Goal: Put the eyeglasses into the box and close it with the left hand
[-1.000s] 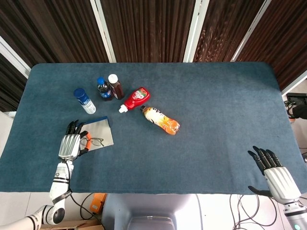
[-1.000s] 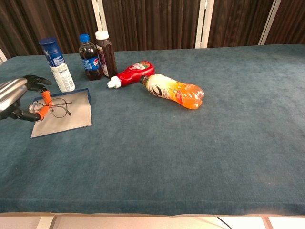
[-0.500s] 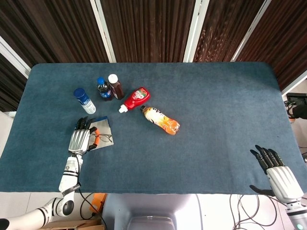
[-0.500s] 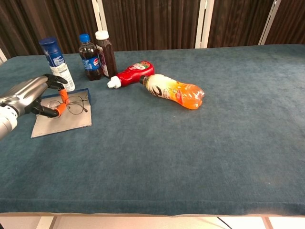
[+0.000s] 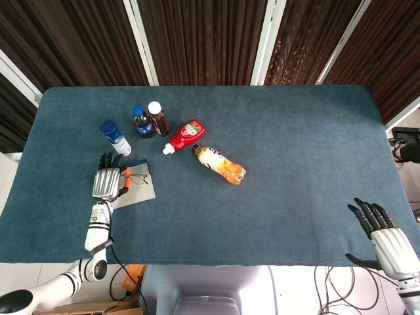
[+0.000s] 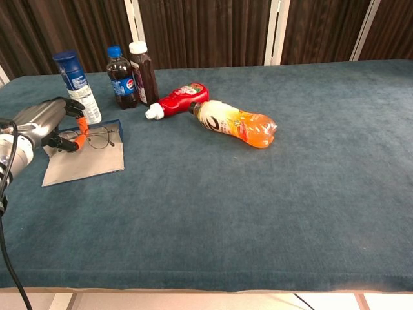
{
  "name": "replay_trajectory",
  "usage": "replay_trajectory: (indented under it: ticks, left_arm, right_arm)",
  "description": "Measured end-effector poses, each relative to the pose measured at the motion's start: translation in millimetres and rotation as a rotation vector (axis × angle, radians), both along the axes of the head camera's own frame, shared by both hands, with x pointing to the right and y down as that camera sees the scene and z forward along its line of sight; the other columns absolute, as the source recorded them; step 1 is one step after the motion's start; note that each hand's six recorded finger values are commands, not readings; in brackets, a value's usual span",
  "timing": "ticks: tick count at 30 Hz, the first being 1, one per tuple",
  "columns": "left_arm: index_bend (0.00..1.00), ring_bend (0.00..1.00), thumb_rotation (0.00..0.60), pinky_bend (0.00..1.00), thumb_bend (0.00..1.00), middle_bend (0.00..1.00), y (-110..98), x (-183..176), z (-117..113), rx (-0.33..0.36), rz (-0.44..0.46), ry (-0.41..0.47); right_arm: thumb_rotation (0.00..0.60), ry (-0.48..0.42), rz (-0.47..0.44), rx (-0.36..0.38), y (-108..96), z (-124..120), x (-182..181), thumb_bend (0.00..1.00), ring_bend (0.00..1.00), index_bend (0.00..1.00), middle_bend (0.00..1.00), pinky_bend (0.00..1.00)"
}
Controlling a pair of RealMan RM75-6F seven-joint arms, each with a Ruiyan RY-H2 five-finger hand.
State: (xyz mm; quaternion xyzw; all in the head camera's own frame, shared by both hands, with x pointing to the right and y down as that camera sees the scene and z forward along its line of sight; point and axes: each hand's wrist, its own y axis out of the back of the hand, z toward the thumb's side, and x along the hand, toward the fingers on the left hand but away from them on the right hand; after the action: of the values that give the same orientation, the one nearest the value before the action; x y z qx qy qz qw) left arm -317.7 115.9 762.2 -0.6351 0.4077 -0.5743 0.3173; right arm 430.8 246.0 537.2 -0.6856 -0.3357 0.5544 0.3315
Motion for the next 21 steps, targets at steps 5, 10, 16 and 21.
replay_trajectory:
  ticks: [5, 10, 16, 21]
  left_arm:
    - [0.65, 0.01, 0.600, 0.01, 0.49, 0.14, -3.9, -6.8, 6.3, -0.005, -0.015, -0.031]
    - [0.61, 0.01, 0.600, 0.00, 0.49, 0.14, -6.5, -14.2, 12.7, -0.010, -0.027, -0.066]
    - [0.46, 0.01, 0.600, 0.00, 0.47, 0.12, -8.6, -18.1, 16.1, -0.005, -0.040, -0.077]
    - [0.33, 0.01, 0.600, 0.00, 0.42, 0.11, -9.4, -19.7, 14.8, 0.017, -0.035, -0.085]
  right_arm:
    - [0.600, -0.002, -0.001, 0.000, 0.1, -0.2, 0.0, 0.15, 0.00, 0.00, 0.00, 0.00]
    - [0.600, -0.002, -0.005, -0.004, 0.7, 0.1, -0.5, 0.15, 0.00, 0.00, 0.00, 0.00]
    - [0.600, -0.004, -0.004, -0.004, 0.7, -0.1, -0.4, 0.15, 0.00, 0.00, 0.00, 0.00]
    - [0.600, -0.007, -0.006, -0.005, 0.5, -0.1, -1.0, 0.15, 0.00, 0.00, 0.00, 0.00]
